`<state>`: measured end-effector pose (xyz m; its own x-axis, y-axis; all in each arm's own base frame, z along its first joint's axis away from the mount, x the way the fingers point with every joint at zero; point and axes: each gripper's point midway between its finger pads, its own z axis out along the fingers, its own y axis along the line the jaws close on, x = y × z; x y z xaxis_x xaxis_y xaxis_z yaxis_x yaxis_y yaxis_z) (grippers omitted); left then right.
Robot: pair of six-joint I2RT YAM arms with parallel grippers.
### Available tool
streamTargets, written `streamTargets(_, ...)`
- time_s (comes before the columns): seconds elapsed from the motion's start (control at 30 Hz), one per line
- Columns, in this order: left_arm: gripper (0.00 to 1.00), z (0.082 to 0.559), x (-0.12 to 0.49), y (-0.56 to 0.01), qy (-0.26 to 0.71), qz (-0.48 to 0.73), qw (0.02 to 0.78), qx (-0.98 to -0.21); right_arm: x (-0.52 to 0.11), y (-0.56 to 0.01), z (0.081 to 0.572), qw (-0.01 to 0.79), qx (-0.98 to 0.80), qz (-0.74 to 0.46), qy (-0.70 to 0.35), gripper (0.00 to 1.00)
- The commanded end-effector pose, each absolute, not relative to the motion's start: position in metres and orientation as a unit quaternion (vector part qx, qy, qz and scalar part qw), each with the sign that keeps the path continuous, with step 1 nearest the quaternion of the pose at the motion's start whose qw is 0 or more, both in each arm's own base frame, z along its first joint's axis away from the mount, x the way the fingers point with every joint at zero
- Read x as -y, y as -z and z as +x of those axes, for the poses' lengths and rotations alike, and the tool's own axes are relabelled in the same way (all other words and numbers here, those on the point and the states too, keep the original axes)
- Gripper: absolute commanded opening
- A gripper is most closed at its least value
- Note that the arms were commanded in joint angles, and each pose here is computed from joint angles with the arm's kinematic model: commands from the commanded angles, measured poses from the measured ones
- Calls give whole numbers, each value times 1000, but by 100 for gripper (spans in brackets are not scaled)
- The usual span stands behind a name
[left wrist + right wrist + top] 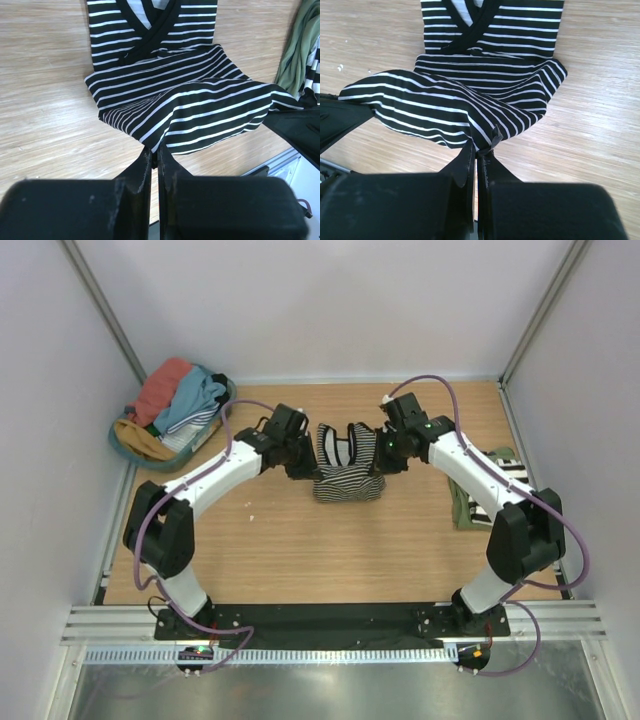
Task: Fold and stack the tank tops
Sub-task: Fold the tank top
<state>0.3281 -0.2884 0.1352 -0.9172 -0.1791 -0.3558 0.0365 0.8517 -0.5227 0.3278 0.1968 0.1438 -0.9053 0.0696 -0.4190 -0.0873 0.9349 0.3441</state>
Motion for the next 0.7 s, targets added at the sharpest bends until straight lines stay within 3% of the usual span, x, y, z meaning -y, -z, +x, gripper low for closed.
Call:
streamTargets(0.0,4,328,294,-155,296,-23,217,-930,-208,-172,325,242,-944,-25,-222,2)
streamTargets(0.67,9,230,287,-183,319,-22,244,-916,-176,-193,231,258,-936,-10,-240,2)
